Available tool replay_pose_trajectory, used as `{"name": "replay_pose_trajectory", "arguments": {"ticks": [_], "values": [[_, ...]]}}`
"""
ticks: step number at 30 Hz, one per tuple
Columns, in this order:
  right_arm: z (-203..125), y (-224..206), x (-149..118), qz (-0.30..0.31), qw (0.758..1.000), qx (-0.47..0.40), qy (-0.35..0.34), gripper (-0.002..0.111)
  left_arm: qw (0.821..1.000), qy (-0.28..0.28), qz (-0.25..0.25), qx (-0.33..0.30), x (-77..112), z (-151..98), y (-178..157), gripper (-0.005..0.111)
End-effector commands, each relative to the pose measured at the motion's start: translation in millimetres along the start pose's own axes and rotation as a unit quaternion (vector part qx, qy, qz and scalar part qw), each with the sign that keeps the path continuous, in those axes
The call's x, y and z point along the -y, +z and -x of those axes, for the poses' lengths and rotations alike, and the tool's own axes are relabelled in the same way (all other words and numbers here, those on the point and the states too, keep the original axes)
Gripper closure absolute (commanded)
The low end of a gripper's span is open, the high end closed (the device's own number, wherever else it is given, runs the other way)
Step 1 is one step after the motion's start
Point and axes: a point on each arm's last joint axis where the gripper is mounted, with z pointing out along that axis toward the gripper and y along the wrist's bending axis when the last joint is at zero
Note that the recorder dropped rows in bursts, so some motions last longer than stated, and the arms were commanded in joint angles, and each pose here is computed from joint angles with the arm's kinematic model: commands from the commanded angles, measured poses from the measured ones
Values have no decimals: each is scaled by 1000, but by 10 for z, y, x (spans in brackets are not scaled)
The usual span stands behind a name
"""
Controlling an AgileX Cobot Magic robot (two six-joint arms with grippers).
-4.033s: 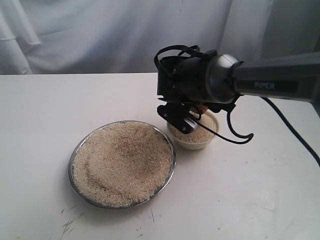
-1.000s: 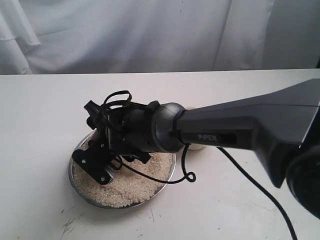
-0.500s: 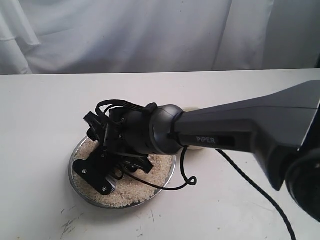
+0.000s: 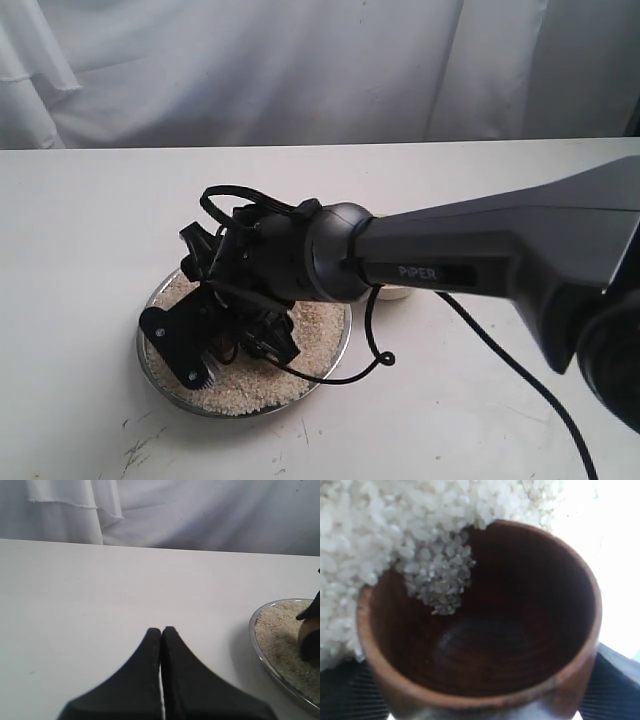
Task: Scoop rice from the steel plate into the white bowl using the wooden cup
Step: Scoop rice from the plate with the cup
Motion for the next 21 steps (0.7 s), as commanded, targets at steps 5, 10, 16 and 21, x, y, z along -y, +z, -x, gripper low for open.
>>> {"name": "replay_pose_trajectory", "arguments": {"ticks": [5,10,16,21], "values": [[-128,25,-19,13,997,6,73,108,1000,1,-1,7,1,-1,2,107],[-237,33,-5,15,993,15,118,108,1000,1,-1,7,1,-1,2,107],[-313,44,2,14,989,22,147,108,1000,1,-1,7,1,-1,2,107],[-389,-65,85,-8,989,21,149,108,1000,1,-1,7,1,-1,2,107]]}}
